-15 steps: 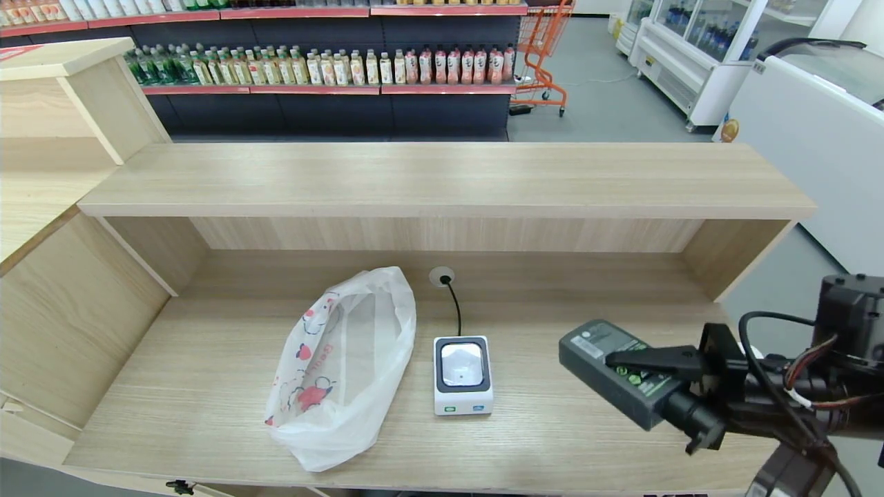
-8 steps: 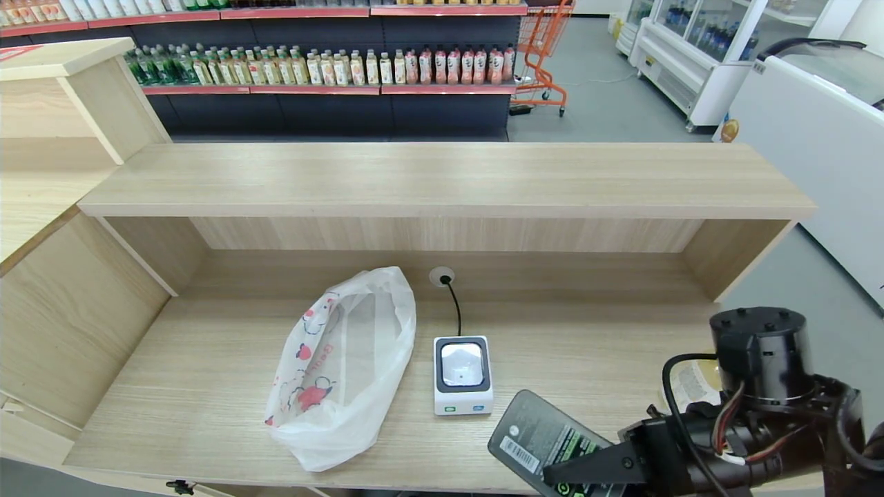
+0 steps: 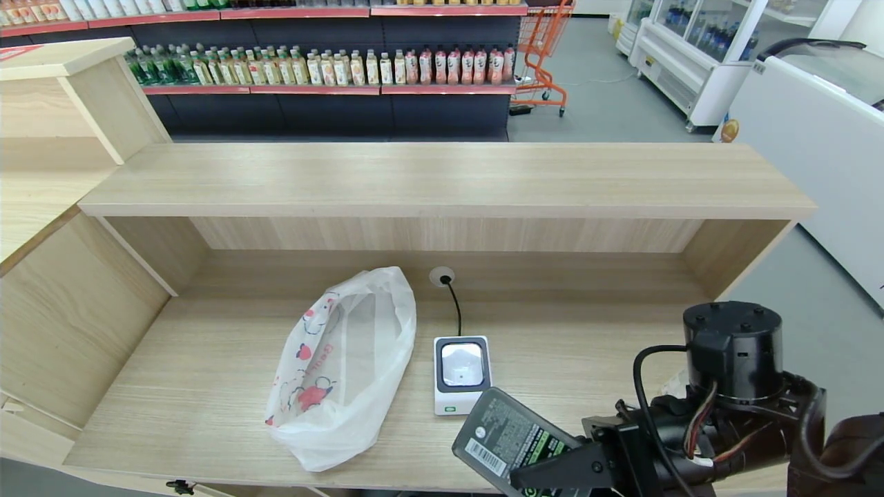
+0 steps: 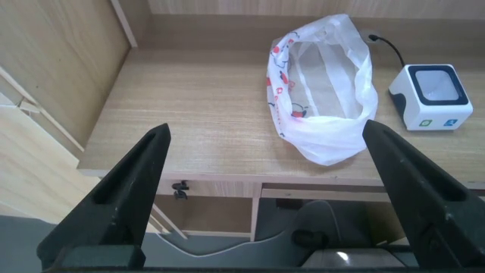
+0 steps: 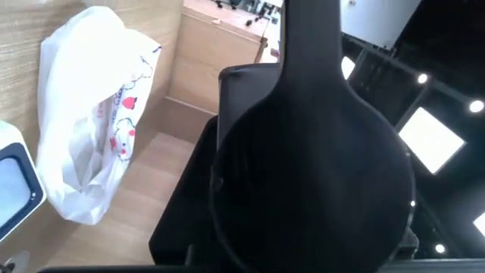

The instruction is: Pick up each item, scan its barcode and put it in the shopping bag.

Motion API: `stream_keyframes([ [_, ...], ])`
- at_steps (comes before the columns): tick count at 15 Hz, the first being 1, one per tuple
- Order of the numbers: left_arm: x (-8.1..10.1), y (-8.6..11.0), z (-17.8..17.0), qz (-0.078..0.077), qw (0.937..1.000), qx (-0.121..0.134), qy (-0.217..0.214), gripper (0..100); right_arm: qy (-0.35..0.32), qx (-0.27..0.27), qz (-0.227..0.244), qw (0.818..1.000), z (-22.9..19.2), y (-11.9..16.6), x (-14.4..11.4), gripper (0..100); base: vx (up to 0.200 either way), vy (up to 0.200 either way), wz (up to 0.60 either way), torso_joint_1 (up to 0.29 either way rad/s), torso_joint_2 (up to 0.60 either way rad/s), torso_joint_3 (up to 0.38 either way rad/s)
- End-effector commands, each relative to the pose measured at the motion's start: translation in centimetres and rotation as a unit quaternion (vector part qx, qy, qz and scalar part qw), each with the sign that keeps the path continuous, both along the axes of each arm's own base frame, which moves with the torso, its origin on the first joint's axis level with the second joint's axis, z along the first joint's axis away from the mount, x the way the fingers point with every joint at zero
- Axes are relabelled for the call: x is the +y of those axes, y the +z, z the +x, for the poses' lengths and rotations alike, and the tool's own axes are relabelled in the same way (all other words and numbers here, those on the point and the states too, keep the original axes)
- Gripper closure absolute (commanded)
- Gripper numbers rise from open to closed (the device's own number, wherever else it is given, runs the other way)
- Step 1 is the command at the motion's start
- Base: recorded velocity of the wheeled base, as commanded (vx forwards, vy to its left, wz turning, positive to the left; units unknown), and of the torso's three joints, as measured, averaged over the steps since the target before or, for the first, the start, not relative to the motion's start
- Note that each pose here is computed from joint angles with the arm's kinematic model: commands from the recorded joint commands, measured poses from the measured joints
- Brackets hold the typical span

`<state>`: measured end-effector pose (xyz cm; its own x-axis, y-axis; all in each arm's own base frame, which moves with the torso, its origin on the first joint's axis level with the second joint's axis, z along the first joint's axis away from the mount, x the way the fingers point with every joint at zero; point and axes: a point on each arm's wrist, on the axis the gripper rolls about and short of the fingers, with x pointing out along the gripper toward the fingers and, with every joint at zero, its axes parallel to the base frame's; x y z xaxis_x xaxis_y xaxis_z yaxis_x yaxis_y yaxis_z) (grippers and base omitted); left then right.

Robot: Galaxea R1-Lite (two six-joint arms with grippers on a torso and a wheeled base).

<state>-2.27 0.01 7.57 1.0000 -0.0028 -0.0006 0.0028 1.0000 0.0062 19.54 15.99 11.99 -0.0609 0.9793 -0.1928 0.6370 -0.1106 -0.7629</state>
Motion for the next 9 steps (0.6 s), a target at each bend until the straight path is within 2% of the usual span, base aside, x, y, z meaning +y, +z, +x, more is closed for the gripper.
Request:
stream_keyframes([
  [1,0.0,0.0,0.0,0.0,1.0,0.0,0.0,0,0.001,0.002,-0.001,1.0,0.3,-0.4,0.2,100,0.0,0.0,0.0,0.0,0.0,0.0],
  [9,0.0,0.0,0.0,0.0,1.0,0.0,0.0,0,0.023,-0.006,0.007,1.0,0.7,-1.2,2.1,100,0.0,0.0,0.0,0.0,0.0,0.0],
])
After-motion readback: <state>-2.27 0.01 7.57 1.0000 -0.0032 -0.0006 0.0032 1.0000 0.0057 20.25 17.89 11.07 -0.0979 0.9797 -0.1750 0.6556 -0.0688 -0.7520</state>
